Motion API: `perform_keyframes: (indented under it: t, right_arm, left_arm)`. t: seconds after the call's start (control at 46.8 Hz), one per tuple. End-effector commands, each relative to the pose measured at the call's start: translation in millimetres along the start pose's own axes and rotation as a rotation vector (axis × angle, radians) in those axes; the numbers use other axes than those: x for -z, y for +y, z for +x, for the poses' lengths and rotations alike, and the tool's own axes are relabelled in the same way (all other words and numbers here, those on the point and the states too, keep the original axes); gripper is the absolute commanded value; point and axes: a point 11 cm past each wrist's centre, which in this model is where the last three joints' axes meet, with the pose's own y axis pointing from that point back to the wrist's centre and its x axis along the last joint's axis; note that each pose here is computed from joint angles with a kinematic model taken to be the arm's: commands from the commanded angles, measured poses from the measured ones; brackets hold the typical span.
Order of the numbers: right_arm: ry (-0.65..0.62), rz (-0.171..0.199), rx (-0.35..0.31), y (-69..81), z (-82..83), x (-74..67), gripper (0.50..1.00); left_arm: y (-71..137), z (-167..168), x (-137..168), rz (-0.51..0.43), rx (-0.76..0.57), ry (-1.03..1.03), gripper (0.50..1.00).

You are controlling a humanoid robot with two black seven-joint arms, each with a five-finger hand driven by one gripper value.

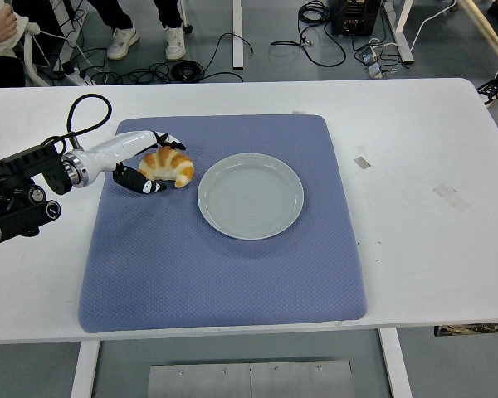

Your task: Place the bread on the plate

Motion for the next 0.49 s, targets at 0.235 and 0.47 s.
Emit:
perform_keyframes:
  t: [0.235,0.47]
  right_arm:
    - [0.0,0.001,0.0,-0.1,0.0,0.5,1.0]
    - [0.0,-0.001,0.0,0.1,0.0,-0.4,1.0]
  left_arm:
    - [-7,2,-7,-0.011,-0.012,-0.007,0.508]
    - [-9,17,-12,-0.024,-0.033,-0.024,0.5]
